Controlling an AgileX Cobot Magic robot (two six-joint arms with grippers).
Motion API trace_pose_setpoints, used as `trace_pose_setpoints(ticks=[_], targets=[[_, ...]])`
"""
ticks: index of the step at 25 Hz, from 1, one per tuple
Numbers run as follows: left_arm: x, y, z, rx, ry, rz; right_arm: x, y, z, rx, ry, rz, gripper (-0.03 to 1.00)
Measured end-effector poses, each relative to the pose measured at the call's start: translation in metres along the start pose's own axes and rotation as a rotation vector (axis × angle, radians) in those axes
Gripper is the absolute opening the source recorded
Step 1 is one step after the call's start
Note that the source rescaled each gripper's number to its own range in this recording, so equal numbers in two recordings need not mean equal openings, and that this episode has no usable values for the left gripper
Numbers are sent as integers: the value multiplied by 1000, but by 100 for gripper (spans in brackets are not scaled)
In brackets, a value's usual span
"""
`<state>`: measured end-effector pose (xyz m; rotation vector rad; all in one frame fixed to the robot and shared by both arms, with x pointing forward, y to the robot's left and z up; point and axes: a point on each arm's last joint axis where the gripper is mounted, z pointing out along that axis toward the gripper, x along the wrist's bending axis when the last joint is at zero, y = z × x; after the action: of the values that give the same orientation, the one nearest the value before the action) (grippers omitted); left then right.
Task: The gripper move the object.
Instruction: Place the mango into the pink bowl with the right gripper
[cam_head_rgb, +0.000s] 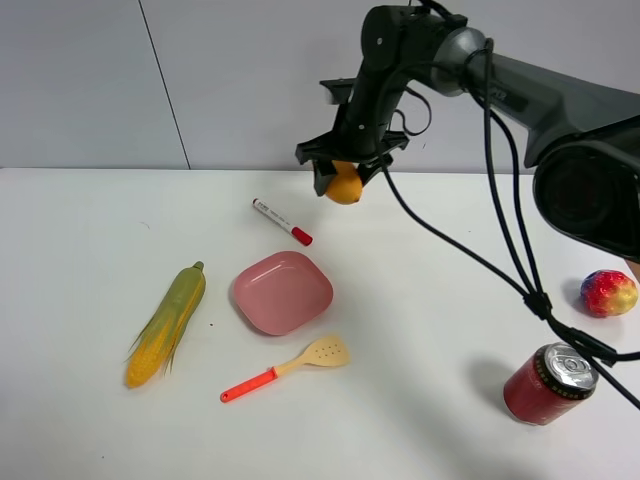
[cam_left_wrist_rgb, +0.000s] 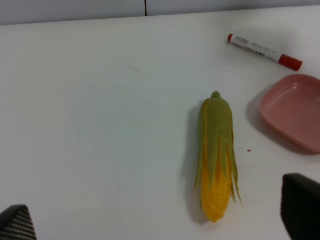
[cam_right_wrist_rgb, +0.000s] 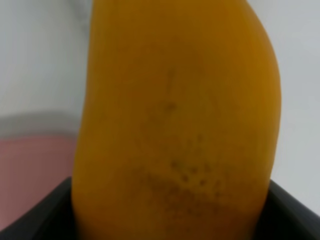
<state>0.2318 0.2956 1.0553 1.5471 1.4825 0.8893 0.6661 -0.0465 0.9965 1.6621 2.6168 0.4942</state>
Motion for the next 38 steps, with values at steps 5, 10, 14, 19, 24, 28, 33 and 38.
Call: trace_pose_setpoints(ticks=[5, 10, 14, 19, 24, 28, 33, 38], targets=[[0, 0, 0, 0, 0, 0, 56, -10, 7, 20, 37, -108, 0], [0, 0, 0, 0, 0, 0, 83, -17, 10, 27, 28, -173, 0], [0, 0, 0, 0, 0, 0, 88, -24, 14, 52, 21, -186, 0], [0, 0, 0, 0, 0, 0, 81, -46, 24, 148, 2, -177, 0], [0, 0, 0, 0, 0, 0, 75, -67, 27, 201, -6, -170, 0], [0, 0, 0, 0, 0, 0, 72, -79, 40, 219, -7, -166, 0], [0, 0, 0, 0, 0, 0, 70, -85, 52, 203, 9, -174, 0], [0, 0, 0, 0, 0, 0, 71, -85, 55, 204, 27, -204, 0]])
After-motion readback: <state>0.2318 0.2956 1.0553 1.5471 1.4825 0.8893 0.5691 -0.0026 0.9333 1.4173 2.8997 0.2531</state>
